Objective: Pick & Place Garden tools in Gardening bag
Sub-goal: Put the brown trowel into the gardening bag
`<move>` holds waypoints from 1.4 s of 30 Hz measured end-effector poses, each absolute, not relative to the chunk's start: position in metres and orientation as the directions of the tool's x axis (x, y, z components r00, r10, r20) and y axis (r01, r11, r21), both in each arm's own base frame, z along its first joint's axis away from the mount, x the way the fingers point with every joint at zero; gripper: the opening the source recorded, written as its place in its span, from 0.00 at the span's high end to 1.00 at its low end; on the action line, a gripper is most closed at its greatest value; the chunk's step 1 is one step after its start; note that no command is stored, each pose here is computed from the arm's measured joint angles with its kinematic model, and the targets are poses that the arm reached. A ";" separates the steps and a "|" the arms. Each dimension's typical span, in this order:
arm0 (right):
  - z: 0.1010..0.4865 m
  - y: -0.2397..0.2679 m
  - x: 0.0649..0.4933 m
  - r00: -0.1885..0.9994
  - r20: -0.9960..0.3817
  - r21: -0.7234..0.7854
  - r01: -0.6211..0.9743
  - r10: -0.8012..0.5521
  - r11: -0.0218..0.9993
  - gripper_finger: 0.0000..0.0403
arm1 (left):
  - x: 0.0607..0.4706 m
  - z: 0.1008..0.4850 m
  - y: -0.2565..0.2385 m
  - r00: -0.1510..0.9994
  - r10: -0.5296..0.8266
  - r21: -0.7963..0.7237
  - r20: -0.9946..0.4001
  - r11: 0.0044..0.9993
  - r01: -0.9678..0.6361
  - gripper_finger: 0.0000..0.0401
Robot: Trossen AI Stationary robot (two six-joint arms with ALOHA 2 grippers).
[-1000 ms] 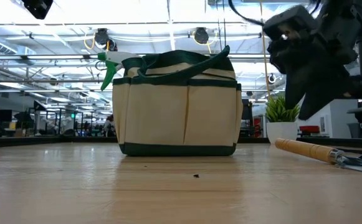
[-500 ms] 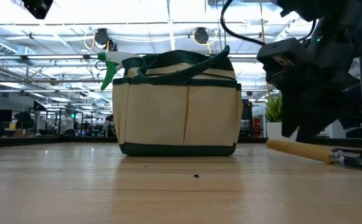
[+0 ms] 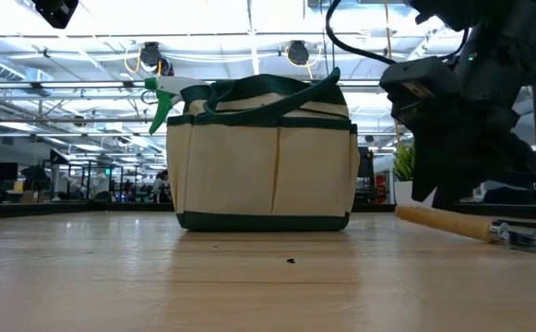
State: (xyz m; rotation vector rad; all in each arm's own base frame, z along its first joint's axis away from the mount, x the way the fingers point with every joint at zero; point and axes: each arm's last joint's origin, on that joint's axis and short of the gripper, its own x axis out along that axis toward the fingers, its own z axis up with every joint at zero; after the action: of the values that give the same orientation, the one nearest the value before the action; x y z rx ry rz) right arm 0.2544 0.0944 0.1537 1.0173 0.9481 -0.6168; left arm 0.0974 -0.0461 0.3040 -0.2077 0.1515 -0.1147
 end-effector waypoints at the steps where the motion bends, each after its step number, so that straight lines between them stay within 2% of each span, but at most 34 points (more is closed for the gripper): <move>1: 0.154 0.095 0.255 0.482 -0.876 0.435 0.795 -0.005 0.422 0.67 | 0.097 0.304 -0.046 0.982 -0.129 -0.214 -0.137 0.972 0.098 0.39; 12: 0.156 0.099 0.258 0.519 -0.854 0.474 0.764 0.018 0.438 0.67 | 0.097 0.304 -0.046 0.982 -0.129 -0.210 -0.138 0.973 0.098 0.39; 21: 0.154 0.101 0.256 0.504 -0.864 0.454 0.771 0.009 0.446 0.67 | 0.097 0.304 -0.046 0.982 -0.129 -0.199 -0.137 0.975 0.100 0.39; 29: 0.129 0.109 0.269 0.493 -0.869 0.455 0.767 0.039 0.452 0.67 | 0.097 0.304 -0.046 0.982 -0.129 -0.201 -0.138 0.975 0.100 0.39; 37: 0.115 0.109 0.268 0.431 -0.902 0.392 0.809 0.011 0.438 0.67 | 0.097 0.304 -0.046 0.982 -0.127 -0.217 -0.137 0.972 0.096 0.39; 42: 0.112 0.107 0.262 0.374 -0.927 0.331 0.831 -0.010 0.447 0.72 | 0.097 0.304 -0.046 0.982 -0.127 -0.217 -0.138 0.972 0.095 0.39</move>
State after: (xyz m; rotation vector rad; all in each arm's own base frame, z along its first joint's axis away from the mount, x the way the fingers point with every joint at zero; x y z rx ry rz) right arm 0.2622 0.1066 0.1119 0.9635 1.0521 -0.6616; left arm 0.0974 -0.0460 0.3040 -0.2112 0.1516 -0.1129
